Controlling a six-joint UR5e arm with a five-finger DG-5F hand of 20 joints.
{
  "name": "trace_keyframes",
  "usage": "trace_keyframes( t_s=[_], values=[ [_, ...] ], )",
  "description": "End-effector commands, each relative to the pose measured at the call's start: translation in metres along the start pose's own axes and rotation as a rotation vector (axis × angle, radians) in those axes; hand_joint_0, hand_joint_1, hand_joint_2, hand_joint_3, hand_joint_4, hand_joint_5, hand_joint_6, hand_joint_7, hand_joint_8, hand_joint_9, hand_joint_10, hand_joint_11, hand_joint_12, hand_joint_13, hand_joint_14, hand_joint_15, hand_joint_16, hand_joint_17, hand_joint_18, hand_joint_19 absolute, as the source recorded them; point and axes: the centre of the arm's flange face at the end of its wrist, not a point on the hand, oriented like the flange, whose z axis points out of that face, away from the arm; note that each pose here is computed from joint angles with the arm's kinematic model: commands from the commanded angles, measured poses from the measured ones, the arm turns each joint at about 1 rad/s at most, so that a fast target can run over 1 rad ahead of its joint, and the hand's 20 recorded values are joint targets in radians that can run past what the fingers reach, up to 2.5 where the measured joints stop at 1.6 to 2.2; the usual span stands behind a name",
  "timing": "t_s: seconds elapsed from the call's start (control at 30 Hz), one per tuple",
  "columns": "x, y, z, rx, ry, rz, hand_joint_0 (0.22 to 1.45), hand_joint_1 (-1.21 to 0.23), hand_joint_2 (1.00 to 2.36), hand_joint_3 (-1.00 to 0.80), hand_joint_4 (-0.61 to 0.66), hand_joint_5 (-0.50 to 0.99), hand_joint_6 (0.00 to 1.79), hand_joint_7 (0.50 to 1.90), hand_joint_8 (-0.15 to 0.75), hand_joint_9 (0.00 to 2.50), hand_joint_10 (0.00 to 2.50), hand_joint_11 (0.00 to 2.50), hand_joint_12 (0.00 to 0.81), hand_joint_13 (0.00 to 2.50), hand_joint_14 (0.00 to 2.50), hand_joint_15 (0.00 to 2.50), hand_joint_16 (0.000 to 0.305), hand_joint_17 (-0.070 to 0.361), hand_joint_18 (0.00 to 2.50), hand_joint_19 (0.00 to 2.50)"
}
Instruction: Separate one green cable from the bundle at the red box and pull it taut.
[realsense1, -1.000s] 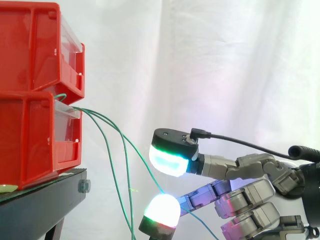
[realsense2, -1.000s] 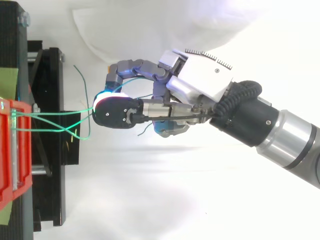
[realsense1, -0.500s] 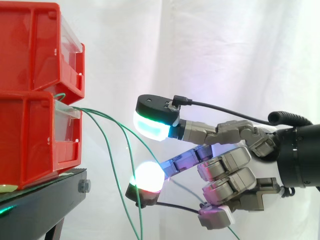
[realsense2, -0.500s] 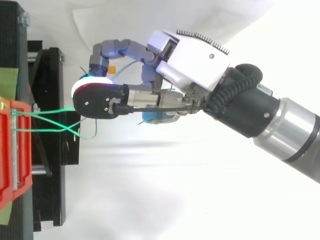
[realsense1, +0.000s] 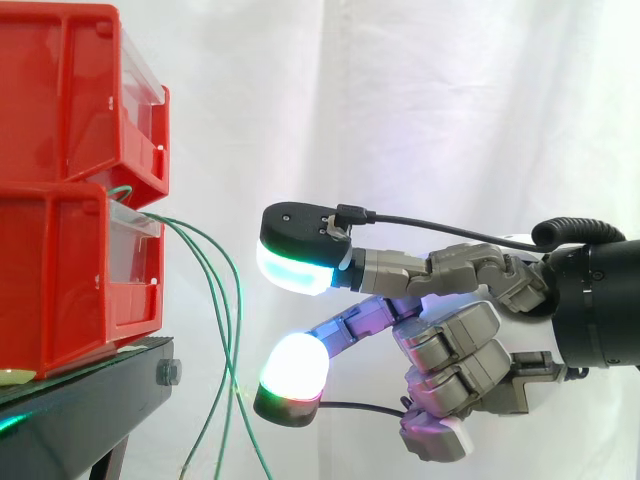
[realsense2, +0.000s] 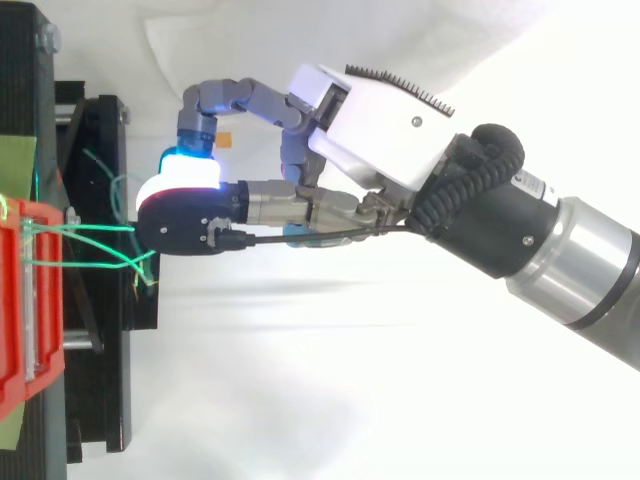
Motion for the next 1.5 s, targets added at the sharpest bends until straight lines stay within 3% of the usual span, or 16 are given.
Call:
trace_keyframes(
  t_s=[0.0, 0.07, 0.17, 0.23, 0.3, 0.33, 0.37, 0.43, 0.5, 0.6, 0.77, 0.93, 1.07, 1.17, 1.3, 1.47],
  values=[
    [0.001, 0.001, -0.002, 0.002, -0.004, 0.003, 0.44, -0.49, 1.00, -0.50, 0.25, 0.09, 0.54, 1.42, 0.314, 2.29, 0.03, 1.87, 0.446, 1.86, 0.48, 1.62, 0.077, 0.173, 1.53, 1.01],
    [0.005, 0.001, -0.003, 0.002, -0.009, 0.026, 0.44, -0.49, 1.00, -0.50, 0.24, 0.09, 0.54, 1.42, 0.331, 2.29, 0.03, 1.87, 0.444, 1.85, 0.49, 1.61, 0.077, 0.173, 1.53, 1.02],
    [0.004, 0.003, -0.005, 0.003, -0.046, 0.131, 0.44, -0.48, 1.00, -0.50, 0.22, 0.08, 0.53, 1.43, 0.332, 2.26, 0.03, 1.86, 0.449, 1.85, 0.49, 1.62, 0.077, 0.174, 1.52, 1.02],
    [0.004, 0.001, -0.005, 0.006, -0.044, 0.156, 0.44, -0.48, 1.00, -0.50, 0.22, 0.07, 0.50, 1.47, 0.337, 2.21, 0.03, 1.86, 0.444, 1.81, 0.49, 1.63, 0.078, 0.175, 1.51, 1.02],
    [0.005, 0.001, -0.005, 0.009, -0.036, 0.134, 0.44, -0.48, 1.00, -0.50, 0.23, 0.05, 0.50, 1.43, 0.332, 2.17, 0.03, 1.84, 0.444, 1.79, 0.50, 1.61, 0.077, 0.174, 1.48, 1.03],
    [0.005, 0.000, -0.006, 0.014, -0.030, 0.112, 0.44, -0.47, 1.00, -0.50, 0.25, 0.04, 0.50, 1.39, 0.326, 2.14, 0.03, 1.82, 0.444, 1.76, 0.50, 1.62, 0.077, 0.174, 1.47, 1.03],
    [0.004, -0.002, -0.006, 0.027, -0.008, 0.029, 0.44, -0.47, 1.00, -0.50, 0.27, 0.04, 0.50, 1.36, 0.327, 2.12, 0.02, 1.82, 0.447, 1.75, 0.50, 1.61, 0.077, 0.174, 1.46, 1.03],
    [0.005, -0.002, -0.007, 0.028, 0.012, -0.031, 0.44, -0.47, 1.00, -0.50, 0.27, 0.03, 0.50, 1.33, 0.327, 2.11, 0.03, 1.81, 0.451, 1.74, 0.50, 1.60, 0.077, 0.174, 1.45, 1.03],
    [0.006, -0.002, -0.006, 0.016, 0.051, -0.175, 0.44, -0.47, 1.00, -0.50, 0.29, 0.03, 0.50, 1.28, 0.336, 2.09, 0.03, 1.82, 0.448, 1.73, 0.50, 1.60, 0.078, 0.175, 1.44, 1.03],
    [0.008, 0.001, -0.002, -0.016, 0.057, -0.306, 0.43, -0.47, 1.00, -0.50, 0.29, 0.01, 0.50, 1.24, 0.340, 2.06, 0.02, 1.80, 0.448, 1.71, 0.48, 1.60, 0.079, 0.177, 1.43, 1.03],
    [0.011, 0.012, 0.009, -0.123, 0.051, -0.405, 0.43, -0.47, 1.00, -0.50, 0.29, -0.01, 0.50, 1.21, 0.345, 2.00, 0.02, 1.76, 0.460, 1.70, 0.43, 1.60, 0.079, 0.178, 1.41, 1.02],
    [0.011, 0.014, 0.013, -0.174, 0.097, -0.511, 0.42, -0.46, 1.00, -0.50, 0.31, -0.02, 0.50, 1.17, 0.361, 1.95, 0.02, 1.76, 0.465, 1.69, 0.38, 1.59, 0.080, 0.179, 1.41, 1.03],
    [0.012, 0.014, 0.013, -0.189, 0.109, -0.555, 0.42, -0.46, 1.00, -0.50, 0.33, -0.02, 0.50, 1.14, 0.355, 1.92, 0.02, 1.74, 0.467, 1.68, 0.37, 1.58, 0.079, 0.178, 1.40, 1.03],
    [0.017, 0.021, 0.016, -0.243, 0.092, -0.616, 0.42, -0.46, 1.00, -0.50, 0.36, -0.03, 0.50, 1.09, 0.354, 1.91, 0.02, 1.73, 0.465, 1.68, 0.34, 1.60, 0.079, 0.178, 1.40, 1.03],
    [0.024, 0.033, 0.018, -0.324, 0.058, -0.647, 0.42, -0.45, 1.00, -0.50, 0.38, -0.04, 0.50, 1.00, 0.357, 1.88, 0.02, 1.70, 0.467, 1.67, 0.33, 1.58, 0.079, 0.179, 1.40, 1.02],
    [0.028, 0.039, 0.020, -0.383, 0.039, -0.707, 0.41, -0.44, 1.00, -0.50, 0.41, -0.05, 0.50, 0.94, 0.368, 1.81, 0.02, 1.68, 0.476, 1.65, 0.30, 1.57, 0.080, 0.180, 1.38, 1.02]
  ],
)
